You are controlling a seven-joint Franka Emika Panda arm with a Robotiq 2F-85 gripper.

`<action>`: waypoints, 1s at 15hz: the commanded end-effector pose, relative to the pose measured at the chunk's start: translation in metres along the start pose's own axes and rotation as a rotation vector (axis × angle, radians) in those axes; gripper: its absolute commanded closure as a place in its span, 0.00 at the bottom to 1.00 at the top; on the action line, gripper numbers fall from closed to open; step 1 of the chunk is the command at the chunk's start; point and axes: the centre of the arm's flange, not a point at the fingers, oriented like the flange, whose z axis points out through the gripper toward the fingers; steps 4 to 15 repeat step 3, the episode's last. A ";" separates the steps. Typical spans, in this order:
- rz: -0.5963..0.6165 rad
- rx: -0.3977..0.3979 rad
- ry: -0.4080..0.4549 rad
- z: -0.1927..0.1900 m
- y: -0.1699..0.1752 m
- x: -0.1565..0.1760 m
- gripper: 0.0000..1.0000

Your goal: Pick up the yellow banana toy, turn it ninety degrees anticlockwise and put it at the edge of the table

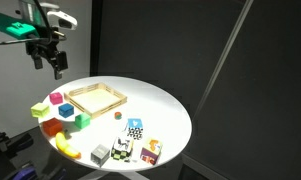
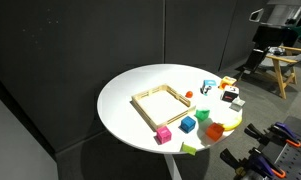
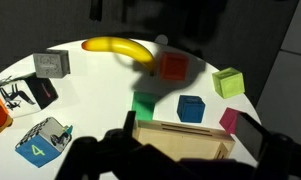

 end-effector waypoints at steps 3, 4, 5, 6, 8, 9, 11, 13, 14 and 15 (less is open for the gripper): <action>0.000 0.000 0.000 0.000 0.000 0.000 0.00; 0.000 0.000 0.000 0.000 0.000 0.000 0.00; 0.000 0.000 0.000 0.000 0.000 0.000 0.00; 0.000 0.000 0.000 0.000 0.000 0.000 0.00; 0.000 0.000 0.000 0.000 0.000 0.000 0.00; 0.000 0.000 0.000 0.000 0.000 0.000 0.00; 0.000 0.000 0.000 0.000 0.000 0.000 0.00; 0.000 0.000 0.000 0.000 0.000 0.000 0.00; 0.000 0.000 0.000 0.000 0.000 0.000 0.00; 0.000 0.000 0.000 0.000 0.000 0.000 0.00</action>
